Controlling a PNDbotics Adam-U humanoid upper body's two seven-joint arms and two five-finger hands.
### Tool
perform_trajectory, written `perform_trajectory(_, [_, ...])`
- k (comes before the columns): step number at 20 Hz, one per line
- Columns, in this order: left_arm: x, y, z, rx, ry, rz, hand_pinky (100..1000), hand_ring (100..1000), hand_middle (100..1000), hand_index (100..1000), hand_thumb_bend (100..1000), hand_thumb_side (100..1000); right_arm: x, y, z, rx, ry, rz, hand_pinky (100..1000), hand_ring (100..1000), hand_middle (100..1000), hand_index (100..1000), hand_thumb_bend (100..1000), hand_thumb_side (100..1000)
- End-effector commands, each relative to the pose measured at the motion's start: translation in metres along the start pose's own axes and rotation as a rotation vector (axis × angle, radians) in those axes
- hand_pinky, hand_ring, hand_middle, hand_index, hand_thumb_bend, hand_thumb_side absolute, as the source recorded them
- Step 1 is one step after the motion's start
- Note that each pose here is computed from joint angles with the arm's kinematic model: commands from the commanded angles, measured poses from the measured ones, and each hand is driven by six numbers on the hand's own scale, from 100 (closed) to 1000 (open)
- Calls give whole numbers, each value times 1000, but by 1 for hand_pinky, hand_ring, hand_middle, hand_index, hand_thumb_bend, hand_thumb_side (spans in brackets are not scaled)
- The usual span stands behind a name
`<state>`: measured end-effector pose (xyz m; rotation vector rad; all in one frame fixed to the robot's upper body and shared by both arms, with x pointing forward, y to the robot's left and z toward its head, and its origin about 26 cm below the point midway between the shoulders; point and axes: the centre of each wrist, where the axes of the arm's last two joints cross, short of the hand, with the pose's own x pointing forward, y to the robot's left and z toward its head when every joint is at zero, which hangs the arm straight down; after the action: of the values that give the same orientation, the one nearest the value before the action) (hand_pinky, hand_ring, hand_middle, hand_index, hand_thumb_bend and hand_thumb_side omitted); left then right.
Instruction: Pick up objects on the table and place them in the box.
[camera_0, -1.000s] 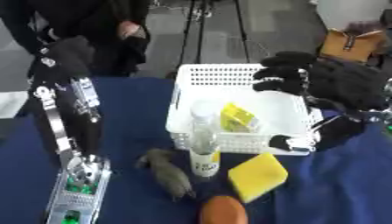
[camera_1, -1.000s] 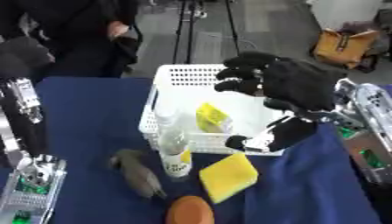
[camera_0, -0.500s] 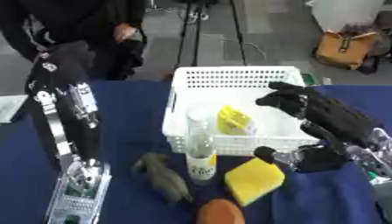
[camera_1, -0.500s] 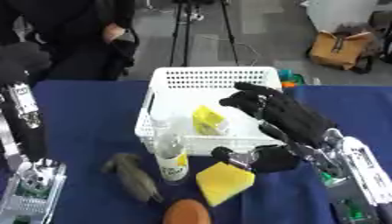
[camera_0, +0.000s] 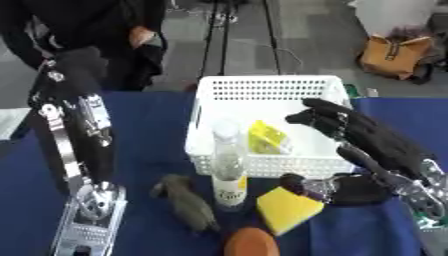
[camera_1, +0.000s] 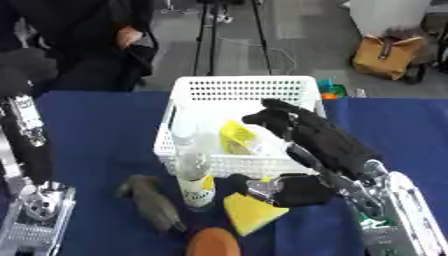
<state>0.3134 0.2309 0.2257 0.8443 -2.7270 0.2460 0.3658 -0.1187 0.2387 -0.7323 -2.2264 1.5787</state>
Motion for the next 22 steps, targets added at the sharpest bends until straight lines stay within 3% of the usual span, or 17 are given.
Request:
perform_trajectory(1, [4,0,-6,8,-23,14,616,622,618,712,100,830,8,-6,-4,-27,-34,-3,928,1000,814,929,644,1000])
perform_trajectory(10, [5,-1,-6,9,-21,23,615,622,618,711,100,829,18,6,-10,-24,-31,-87,933,1000,810,924,722,1000])
perform_trajectory(13, [6,-2,-5,7,-20,28,615,622,618,711,100,829,19,10,-12,-28,-21,-124,930,1000,802,919,718,988])
perform_trajectory(14, [6,-2,-5,7,-19,29,615,622,618,711,100,829,19,10,-13,-37,-17,-135,915,1000,776,900,640,970])
perform_trajectory(16, [6,-3,-5,7,-17,32,615,622,618,711,100,827,20,12,-13,-75,-8,-171,911,1000,772,894,668,937])
perform_trajectory(22, [7,-4,-5,6,-16,40,615,621,618,711,100,824,21,17,-14,-89,24,-207,905,1000,762,880,655,948])
